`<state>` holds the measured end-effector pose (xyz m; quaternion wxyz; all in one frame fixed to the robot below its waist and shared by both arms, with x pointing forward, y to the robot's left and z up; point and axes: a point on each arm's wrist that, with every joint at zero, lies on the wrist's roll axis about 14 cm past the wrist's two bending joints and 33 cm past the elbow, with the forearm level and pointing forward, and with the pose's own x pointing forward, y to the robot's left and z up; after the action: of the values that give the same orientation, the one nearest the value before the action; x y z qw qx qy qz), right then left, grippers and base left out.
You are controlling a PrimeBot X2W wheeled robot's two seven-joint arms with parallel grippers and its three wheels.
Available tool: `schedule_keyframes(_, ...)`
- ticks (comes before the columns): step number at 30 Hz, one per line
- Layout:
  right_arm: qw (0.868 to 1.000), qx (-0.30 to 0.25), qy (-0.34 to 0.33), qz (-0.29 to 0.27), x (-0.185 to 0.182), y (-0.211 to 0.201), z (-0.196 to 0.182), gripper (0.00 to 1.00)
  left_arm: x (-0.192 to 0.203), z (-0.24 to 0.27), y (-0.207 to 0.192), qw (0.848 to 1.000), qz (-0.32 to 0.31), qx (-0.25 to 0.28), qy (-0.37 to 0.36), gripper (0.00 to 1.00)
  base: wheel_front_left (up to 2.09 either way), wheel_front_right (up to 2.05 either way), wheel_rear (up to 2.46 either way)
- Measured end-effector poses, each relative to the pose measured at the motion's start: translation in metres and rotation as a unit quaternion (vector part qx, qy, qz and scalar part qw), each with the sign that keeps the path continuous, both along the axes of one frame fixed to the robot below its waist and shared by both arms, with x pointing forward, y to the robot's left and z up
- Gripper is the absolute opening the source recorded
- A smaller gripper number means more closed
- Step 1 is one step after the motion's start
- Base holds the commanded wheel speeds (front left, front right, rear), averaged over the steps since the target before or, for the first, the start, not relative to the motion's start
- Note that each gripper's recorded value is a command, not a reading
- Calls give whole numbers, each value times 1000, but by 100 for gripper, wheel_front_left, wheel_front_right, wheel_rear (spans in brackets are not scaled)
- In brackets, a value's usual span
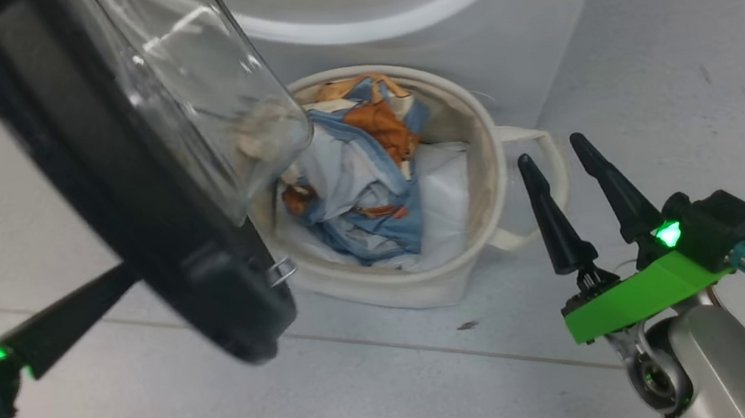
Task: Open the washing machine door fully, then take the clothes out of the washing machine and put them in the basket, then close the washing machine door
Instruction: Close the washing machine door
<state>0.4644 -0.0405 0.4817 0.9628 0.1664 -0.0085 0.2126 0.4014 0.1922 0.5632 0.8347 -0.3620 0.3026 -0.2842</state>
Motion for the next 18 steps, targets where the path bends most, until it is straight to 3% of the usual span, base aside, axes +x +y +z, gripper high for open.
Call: schedule_keyframes(18,996,11,13,-89,11,-66,-8,100,64,-11,-81,994,-96,-34,-35,0,0,0,0)
